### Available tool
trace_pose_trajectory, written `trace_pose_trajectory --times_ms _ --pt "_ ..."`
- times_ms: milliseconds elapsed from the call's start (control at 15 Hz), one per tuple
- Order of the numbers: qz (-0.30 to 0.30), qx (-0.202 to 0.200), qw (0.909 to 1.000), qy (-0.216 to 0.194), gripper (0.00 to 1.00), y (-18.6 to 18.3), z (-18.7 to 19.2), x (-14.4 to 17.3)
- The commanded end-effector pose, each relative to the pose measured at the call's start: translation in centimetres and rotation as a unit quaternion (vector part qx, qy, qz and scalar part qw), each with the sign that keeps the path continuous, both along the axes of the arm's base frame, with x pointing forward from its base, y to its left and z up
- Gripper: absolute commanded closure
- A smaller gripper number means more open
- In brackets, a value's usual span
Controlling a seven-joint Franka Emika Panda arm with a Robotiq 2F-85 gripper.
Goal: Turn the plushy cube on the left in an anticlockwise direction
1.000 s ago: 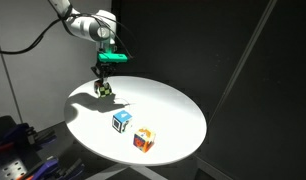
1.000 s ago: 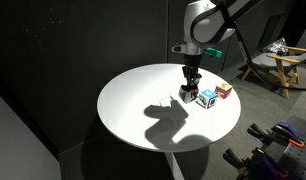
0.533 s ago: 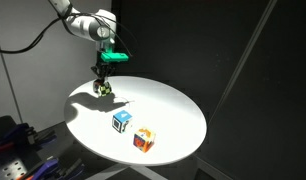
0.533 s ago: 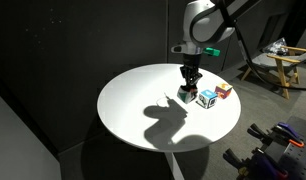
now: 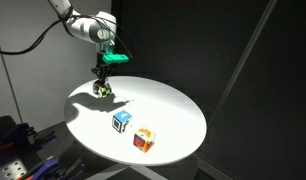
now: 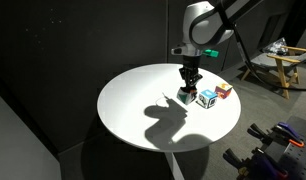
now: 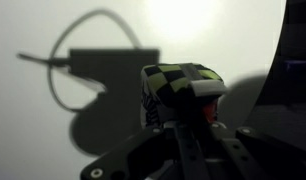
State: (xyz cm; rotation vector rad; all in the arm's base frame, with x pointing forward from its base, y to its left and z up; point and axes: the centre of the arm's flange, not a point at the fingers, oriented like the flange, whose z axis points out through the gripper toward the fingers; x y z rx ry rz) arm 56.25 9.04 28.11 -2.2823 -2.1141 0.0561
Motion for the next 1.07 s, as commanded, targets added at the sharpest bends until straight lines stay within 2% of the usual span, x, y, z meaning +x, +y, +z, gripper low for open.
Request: trace_pose_trajectory --times_ms 0,333,1000 --pt "0.012 0.009 0.9998 -0.01 0.97 -0.1 -0.8 1.1" --pt "0.011 0.016 0.9996 -0.019 0.97 0.2 -2.7 1.8" --pt "0.015 0.017 0.9997 -0.011 0.97 0.5 -5.7 2.0"
